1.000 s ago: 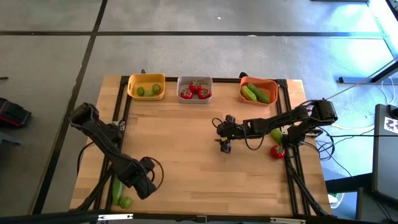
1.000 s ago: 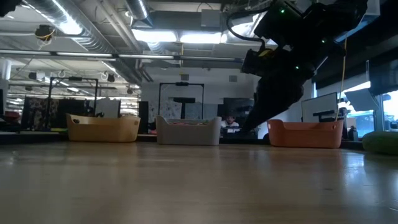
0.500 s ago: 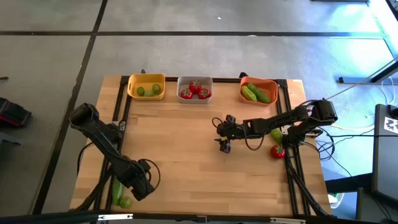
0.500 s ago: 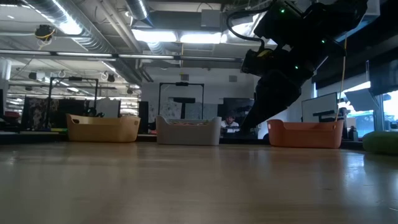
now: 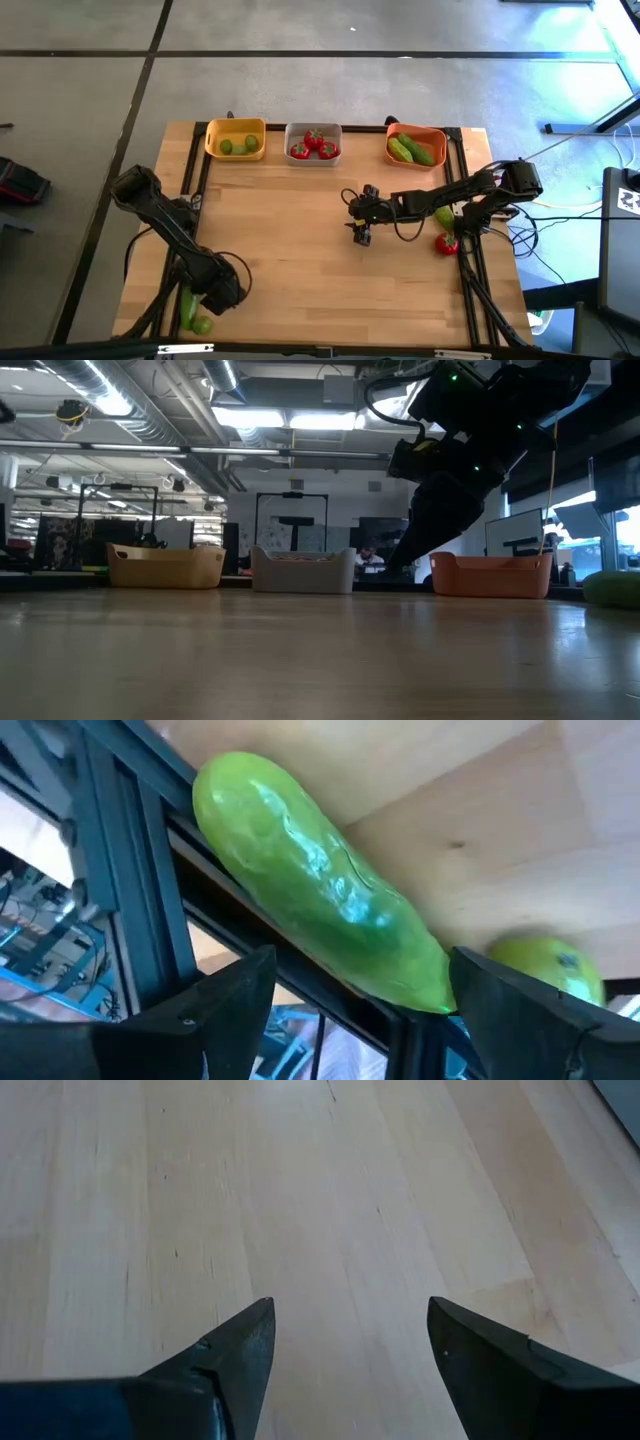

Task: Sort produce into baskets
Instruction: Put the cucumber into the orange bin

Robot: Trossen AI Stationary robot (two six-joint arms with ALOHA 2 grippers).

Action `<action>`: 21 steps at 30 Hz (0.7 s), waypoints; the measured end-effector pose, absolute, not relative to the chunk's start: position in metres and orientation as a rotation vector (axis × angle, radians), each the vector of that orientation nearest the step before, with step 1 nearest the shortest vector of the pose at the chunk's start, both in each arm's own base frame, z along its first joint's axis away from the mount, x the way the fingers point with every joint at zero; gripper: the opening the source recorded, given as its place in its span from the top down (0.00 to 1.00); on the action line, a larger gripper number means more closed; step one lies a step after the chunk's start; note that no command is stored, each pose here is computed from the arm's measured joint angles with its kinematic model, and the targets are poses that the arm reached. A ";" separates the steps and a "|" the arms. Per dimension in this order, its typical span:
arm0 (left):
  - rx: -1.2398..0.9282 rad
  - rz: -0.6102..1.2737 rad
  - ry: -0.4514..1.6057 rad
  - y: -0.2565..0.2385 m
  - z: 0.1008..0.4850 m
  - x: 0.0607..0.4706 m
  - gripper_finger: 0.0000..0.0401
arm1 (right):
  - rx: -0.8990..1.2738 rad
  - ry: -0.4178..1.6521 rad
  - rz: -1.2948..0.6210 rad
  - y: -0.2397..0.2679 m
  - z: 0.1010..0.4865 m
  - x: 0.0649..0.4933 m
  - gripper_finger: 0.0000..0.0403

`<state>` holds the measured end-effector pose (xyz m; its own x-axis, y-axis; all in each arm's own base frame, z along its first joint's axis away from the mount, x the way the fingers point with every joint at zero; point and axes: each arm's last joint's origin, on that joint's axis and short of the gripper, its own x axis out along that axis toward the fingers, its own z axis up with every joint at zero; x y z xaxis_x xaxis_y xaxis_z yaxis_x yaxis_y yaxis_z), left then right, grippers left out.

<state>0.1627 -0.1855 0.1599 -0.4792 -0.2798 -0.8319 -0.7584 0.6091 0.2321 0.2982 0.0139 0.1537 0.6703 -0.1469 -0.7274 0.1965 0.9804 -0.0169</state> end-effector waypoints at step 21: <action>-0.773 0.539 1.998 -0.172 0.126 0.159 0.31 | 0.055 0.810 -0.215 0.013 0.154 0.298 0.37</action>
<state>0.1590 -0.1717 0.1263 -0.4006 -0.3089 -0.8626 -0.7008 0.7098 0.0712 0.2982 0.0132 0.1538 0.6689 -0.1700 -0.7237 0.2117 0.9767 -0.0338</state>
